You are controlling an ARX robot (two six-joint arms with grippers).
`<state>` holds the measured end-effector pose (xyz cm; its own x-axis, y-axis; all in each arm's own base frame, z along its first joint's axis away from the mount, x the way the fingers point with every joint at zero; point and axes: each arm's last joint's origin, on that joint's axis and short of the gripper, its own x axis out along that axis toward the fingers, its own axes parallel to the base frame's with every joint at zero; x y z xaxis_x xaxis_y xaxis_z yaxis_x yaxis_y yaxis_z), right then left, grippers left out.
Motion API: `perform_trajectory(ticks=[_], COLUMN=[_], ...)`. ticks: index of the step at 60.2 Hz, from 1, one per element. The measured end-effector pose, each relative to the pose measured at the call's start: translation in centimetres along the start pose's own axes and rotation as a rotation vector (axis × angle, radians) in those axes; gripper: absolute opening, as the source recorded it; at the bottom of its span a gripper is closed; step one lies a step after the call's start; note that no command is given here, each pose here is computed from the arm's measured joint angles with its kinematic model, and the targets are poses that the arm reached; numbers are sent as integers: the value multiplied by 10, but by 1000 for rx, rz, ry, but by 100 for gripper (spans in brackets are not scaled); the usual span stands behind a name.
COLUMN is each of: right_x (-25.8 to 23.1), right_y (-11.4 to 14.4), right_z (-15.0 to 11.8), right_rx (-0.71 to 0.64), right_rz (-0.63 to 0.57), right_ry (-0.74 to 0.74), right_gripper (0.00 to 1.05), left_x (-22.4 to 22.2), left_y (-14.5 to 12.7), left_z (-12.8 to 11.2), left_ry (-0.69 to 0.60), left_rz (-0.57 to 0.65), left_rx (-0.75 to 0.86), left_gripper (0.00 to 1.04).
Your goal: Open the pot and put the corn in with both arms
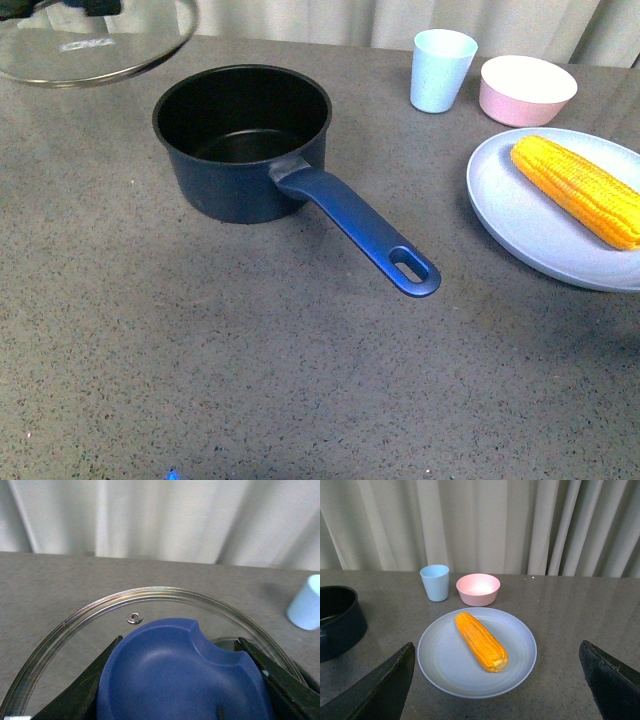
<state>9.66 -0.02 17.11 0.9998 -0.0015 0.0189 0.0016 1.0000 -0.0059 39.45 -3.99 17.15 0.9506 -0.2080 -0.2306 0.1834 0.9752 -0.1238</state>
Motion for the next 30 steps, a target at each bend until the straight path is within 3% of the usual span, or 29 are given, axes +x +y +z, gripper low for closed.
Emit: perform_trajectory(ticks=[15,30], right_x=[0,0], right_y=[0,0], right_z=[0,0], right_rx=[0,0], right_rz=[0,0], right_ry=[0,0], right_gripper=[96,96], left_x=[-16,-11], left_y=[63,76], left_z=[-17,-61], left_ry=[-17,52], left_rz=[168,174], left_rx=[-41,-63], left_gripper=[59,58])
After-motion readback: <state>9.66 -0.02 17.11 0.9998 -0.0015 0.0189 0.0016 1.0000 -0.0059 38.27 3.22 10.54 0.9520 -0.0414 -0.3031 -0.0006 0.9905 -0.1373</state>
